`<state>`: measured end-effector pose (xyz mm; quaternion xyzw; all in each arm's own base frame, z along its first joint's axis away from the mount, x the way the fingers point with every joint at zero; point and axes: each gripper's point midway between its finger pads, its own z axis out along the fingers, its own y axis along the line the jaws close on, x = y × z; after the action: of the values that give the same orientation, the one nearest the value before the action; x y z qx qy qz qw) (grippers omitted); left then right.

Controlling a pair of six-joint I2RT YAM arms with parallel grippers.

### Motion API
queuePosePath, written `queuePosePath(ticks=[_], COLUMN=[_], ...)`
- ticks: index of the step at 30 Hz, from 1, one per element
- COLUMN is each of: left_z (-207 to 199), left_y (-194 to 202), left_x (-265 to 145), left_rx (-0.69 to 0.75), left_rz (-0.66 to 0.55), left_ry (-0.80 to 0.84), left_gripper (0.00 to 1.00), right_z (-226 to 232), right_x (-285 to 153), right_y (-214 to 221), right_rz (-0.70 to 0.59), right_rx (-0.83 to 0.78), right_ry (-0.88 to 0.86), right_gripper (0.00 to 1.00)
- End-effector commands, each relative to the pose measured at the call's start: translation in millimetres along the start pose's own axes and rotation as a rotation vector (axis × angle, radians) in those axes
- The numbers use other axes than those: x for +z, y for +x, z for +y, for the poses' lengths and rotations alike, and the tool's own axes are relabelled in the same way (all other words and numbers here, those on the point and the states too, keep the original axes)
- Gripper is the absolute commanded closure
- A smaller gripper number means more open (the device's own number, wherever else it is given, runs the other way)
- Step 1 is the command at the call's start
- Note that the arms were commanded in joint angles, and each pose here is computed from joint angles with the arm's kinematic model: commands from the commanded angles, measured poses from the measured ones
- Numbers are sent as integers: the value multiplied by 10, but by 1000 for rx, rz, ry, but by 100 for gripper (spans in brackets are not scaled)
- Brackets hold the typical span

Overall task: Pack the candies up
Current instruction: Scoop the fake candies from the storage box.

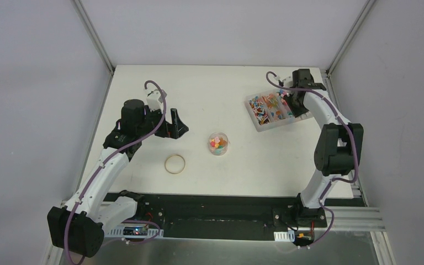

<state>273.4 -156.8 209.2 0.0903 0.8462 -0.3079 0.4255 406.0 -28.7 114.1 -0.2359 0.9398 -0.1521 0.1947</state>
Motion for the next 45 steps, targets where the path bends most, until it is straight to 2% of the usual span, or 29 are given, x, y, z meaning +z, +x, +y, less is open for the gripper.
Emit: queuePosePath(ticks=[1, 27, 38, 45], left_z=[-12, 30, 53, 46], left_y=[-71, -68, -70, -59], left_x=[-2, 4, 6, 19], left_rx=[21, 20, 21, 18], left_rz=[-30, -33, -36, -28], left_ry=[13, -9, -21, -13], left_gripper=[1, 1, 1, 1], right_z=[46, 49, 54, -20], right_x=[33, -61, -125, -182], right_y=[-95, -67, -36, -3], right_rz=[-80, -276, -419, -465], right_rx=[39, 164, 249, 283], right_ry=[-13, 51, -30, -17], right_gripper=[100, 100, 100, 100])
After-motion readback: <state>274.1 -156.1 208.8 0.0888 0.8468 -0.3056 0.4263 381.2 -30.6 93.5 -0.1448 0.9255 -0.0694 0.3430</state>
